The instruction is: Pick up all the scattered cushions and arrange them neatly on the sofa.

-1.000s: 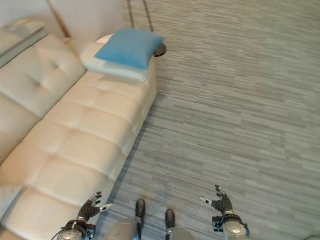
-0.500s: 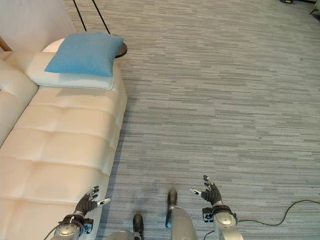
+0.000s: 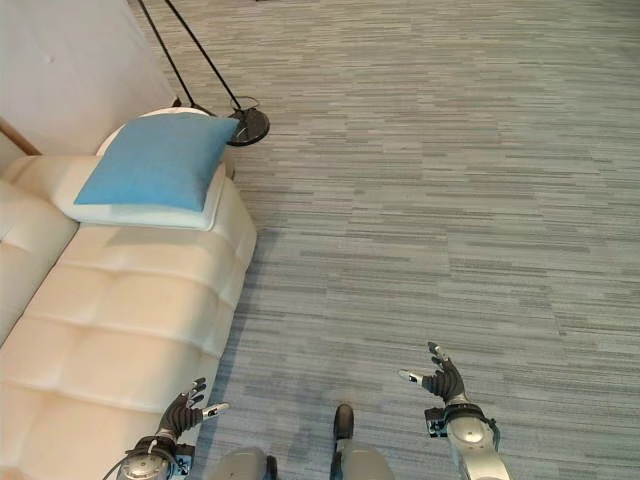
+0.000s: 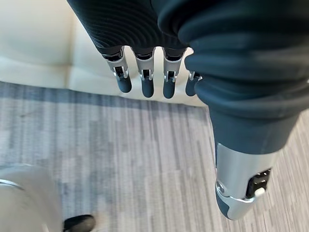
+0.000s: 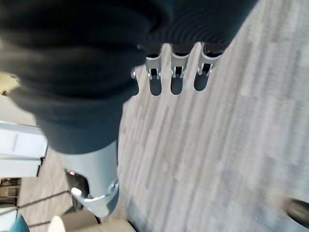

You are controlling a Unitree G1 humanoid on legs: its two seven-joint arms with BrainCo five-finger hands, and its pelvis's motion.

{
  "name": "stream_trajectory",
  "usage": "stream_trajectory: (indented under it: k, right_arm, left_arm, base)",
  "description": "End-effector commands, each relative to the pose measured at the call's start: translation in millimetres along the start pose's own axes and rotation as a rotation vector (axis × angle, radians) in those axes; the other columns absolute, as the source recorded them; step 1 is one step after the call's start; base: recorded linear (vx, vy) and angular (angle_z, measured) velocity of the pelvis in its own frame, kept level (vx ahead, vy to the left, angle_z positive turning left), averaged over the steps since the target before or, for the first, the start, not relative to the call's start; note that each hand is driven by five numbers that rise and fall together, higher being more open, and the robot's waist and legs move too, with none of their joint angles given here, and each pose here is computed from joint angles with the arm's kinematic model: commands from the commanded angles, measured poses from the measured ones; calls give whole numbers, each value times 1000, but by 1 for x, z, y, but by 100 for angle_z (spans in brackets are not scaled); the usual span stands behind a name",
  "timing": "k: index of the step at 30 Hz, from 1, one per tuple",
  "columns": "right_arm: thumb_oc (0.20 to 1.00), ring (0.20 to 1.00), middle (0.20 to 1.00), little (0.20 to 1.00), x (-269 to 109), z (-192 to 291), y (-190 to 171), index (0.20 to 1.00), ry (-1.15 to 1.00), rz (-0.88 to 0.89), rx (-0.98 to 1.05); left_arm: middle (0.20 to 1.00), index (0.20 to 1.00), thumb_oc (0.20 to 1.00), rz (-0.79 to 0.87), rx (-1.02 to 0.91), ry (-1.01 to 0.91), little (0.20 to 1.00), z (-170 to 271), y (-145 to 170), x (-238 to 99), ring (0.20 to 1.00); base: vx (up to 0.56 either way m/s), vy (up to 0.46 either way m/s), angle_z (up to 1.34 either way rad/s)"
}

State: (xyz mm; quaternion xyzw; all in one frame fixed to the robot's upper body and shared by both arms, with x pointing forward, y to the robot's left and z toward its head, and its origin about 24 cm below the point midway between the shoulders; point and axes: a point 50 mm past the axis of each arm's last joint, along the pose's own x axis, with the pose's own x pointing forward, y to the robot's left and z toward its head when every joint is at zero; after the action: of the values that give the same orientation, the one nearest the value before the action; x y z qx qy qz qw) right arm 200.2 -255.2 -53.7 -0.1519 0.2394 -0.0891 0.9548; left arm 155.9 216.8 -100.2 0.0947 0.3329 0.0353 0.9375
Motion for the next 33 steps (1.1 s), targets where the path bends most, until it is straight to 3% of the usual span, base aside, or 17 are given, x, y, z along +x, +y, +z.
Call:
stream_trajectory:
  k: [1, 12, 21, 33]
  right_arm:
    - [1000, 1000, 1000, 1000, -3, 11, -12, 1000, -75, -43, -21]
    - [1000, 1000, 1000, 1000, -15, -9, 4, 1000, -8, 21, -16]
    - [1000, 1000, 1000, 1000, -11, 5, 26, 1000, -67, 105, -42]
    - [1000, 1000, 1000, 1000, -16, -10, 6, 1000, -9, 63, -48]
  left_arm:
    - [1000, 1000, 1000, 73, 24, -58, 1000, 10, 20, 0, 1000]
    - [1000, 1000, 1000, 109, 31, 51, 1000, -16, 32, -10, 1000]
    - [1000, 1000, 1000, 133, 62, 9, 1000, -5, 41, -7, 1000]
    - [1000, 1000, 1000, 74, 83, 32, 1000, -13, 21, -5, 1000]
  base:
    - [454, 48, 4]
    - [638, 134, 4]
    - [492, 244, 4]
    - [482, -67, 117]
